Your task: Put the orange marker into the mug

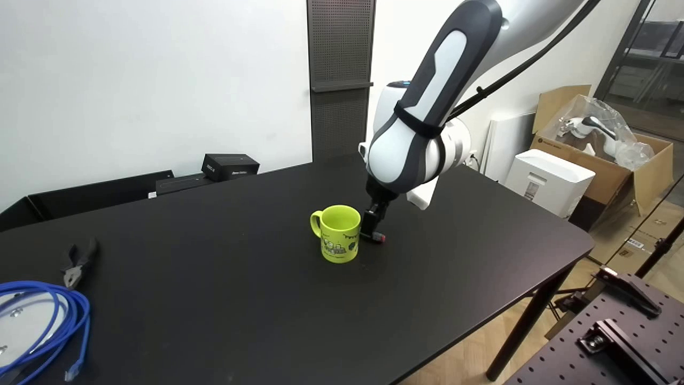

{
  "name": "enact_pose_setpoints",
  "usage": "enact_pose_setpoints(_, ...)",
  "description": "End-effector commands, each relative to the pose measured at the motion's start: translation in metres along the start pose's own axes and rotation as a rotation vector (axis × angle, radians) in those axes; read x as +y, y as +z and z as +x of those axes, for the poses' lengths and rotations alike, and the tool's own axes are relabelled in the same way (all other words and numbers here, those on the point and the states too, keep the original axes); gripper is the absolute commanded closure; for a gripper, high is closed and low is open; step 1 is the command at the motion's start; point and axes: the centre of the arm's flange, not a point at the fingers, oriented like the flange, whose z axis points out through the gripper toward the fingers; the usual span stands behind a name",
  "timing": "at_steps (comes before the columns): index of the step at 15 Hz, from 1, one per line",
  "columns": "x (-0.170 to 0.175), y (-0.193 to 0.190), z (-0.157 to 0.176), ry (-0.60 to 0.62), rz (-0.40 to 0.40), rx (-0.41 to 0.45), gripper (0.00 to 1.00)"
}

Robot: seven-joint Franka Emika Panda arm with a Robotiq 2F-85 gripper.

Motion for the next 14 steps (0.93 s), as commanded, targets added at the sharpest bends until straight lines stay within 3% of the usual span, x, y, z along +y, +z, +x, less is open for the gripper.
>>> enact_pose_setpoints(1, 0.000, 0.008, 0.009, 0.045, 0.012, -0.008, 0.26)
enact_pose_setpoints(11, -0.001, -0.002, 0.002, 0.093, 0.028, 0.021, 0.95)
enact_pose_setpoints(12, -0.002, -0.007, 0.001, 0.097, 0.025, 0.023, 0.99)
enact_pose_setpoints(14, -0.004, -0.020, 0.000, 0.099, 0.013, 0.027, 0.95)
